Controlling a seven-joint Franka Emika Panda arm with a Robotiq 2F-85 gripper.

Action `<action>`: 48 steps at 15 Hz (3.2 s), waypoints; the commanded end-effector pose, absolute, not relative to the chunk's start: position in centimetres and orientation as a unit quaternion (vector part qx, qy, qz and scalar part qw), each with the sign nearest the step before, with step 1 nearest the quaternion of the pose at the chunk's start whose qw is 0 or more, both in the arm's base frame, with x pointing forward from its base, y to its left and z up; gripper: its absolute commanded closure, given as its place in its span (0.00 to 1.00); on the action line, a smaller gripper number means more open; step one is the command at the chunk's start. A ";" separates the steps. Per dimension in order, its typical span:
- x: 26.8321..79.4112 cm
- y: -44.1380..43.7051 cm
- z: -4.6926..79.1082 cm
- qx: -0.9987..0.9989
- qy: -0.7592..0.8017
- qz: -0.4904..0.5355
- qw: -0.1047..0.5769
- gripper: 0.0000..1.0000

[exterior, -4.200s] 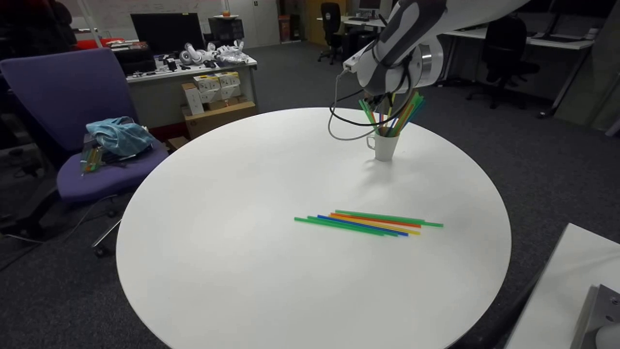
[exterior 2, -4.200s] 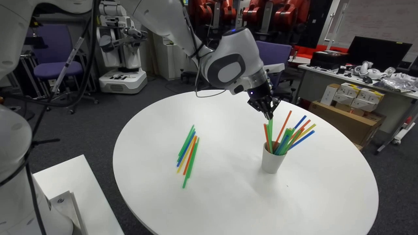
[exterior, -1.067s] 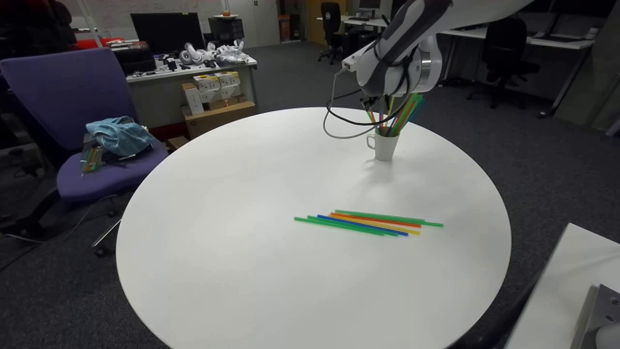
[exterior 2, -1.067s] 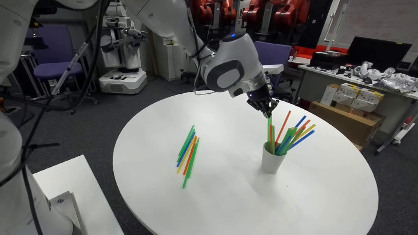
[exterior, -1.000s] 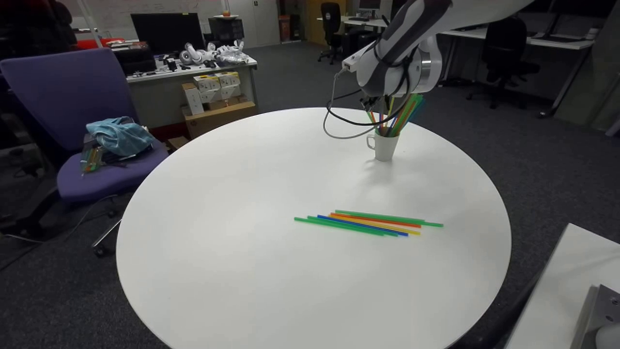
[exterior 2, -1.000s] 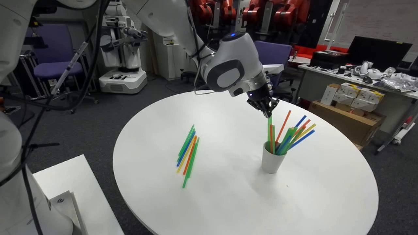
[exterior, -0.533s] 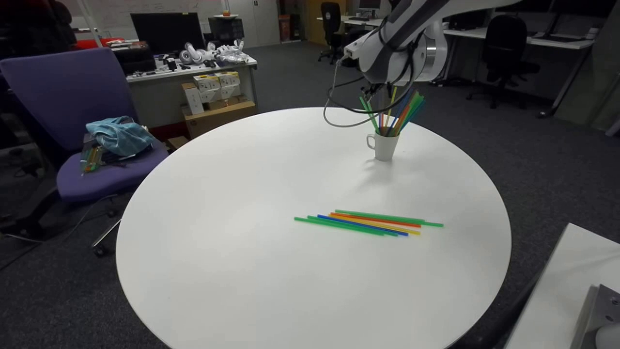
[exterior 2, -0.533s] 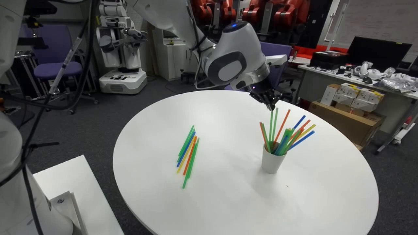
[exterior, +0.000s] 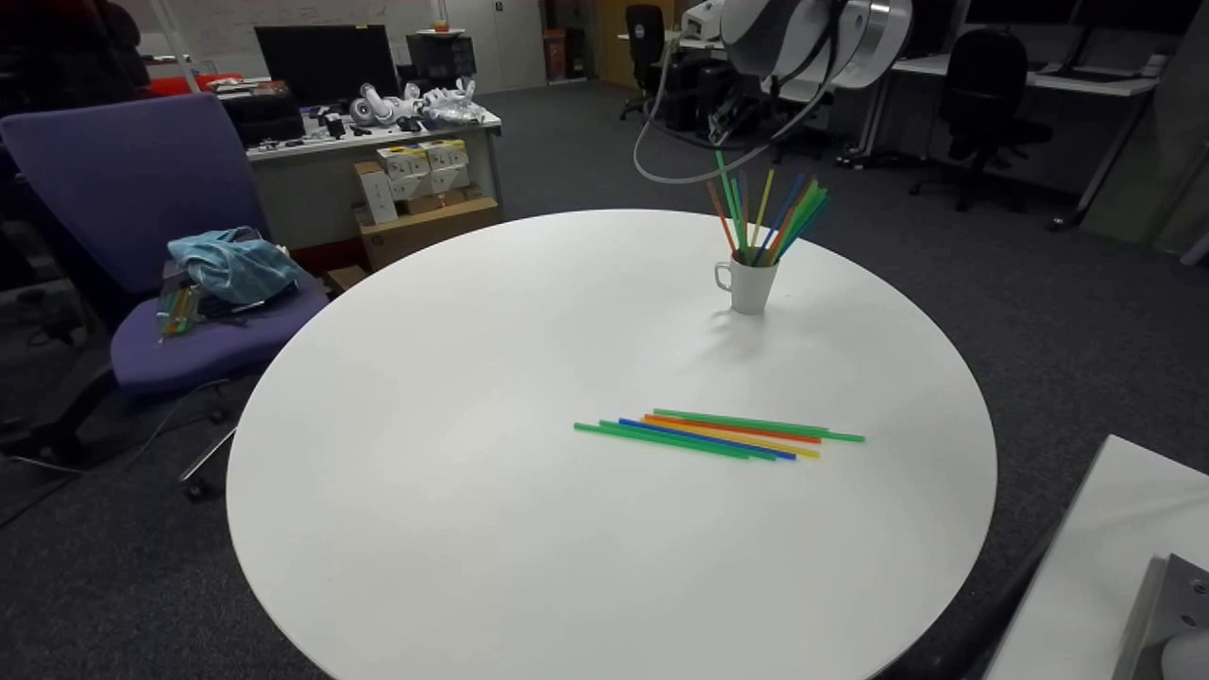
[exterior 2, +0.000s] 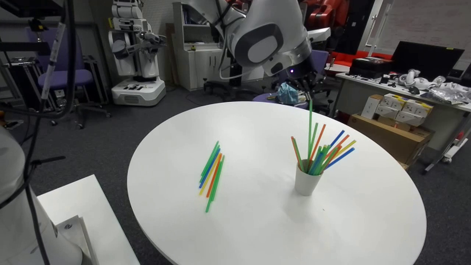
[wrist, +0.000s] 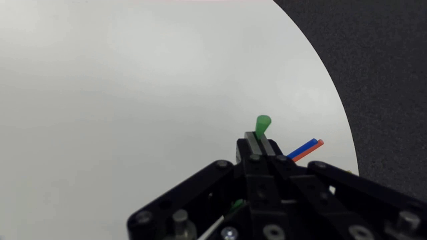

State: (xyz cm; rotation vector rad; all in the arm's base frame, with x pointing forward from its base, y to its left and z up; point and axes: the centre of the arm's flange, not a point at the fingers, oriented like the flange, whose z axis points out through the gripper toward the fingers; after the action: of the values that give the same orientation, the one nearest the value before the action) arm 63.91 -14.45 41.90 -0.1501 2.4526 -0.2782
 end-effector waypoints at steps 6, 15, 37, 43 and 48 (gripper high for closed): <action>62.3 -12.3 49.2 -0.181 0.945 0.049 0.266 1.00; 64.0 -6.6 37.2 -0.266 0.963 0.041 -0.006 1.00; 65.5 -1.6 21.5 -0.335 0.926 0.096 -0.146 0.58; 65.7 -2.1 20.3 -0.331 0.926 0.101 -0.154 0.12; 64.7 -2.9 18.3 -0.322 0.929 0.100 -0.153 0.00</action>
State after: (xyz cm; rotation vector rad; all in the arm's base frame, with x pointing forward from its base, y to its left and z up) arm 64.78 -2.12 18.84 -1.1133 3.2440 0.3417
